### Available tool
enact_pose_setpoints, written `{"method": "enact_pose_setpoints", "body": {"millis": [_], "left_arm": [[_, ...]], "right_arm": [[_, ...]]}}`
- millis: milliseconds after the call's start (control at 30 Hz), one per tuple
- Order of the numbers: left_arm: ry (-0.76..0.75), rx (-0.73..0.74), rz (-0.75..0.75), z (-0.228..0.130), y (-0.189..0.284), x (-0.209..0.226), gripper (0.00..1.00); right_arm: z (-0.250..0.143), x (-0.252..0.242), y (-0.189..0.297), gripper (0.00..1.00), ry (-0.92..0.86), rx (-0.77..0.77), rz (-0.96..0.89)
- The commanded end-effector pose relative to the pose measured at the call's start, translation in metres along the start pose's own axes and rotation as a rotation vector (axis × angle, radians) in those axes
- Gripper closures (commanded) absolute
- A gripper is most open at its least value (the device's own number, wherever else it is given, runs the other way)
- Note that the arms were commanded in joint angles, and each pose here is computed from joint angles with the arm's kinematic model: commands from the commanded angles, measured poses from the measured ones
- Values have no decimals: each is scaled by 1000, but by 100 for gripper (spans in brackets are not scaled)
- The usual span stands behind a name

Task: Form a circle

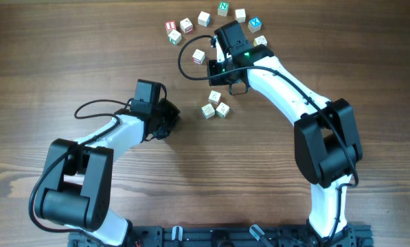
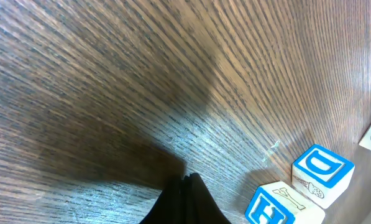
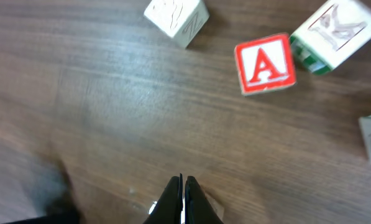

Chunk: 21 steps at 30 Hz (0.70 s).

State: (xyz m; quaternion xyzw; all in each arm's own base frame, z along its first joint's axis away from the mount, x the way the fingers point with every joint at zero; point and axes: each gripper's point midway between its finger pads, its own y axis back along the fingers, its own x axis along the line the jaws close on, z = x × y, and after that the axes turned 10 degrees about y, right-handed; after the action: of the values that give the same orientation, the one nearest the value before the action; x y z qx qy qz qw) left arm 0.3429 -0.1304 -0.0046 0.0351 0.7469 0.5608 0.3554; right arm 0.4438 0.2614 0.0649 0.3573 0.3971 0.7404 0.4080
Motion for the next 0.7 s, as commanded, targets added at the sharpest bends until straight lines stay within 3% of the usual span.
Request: {"method": "enact_pose_setpoints", "body": {"millis": [0,667], "left_arm": [[48,-33,127,6,-10,43,96],[133,-38,166,17,-5,58,96]], "right_arm": [[4,23,8,95,29,-13,51],[-36,27,-19,95,30,120,24]]}}
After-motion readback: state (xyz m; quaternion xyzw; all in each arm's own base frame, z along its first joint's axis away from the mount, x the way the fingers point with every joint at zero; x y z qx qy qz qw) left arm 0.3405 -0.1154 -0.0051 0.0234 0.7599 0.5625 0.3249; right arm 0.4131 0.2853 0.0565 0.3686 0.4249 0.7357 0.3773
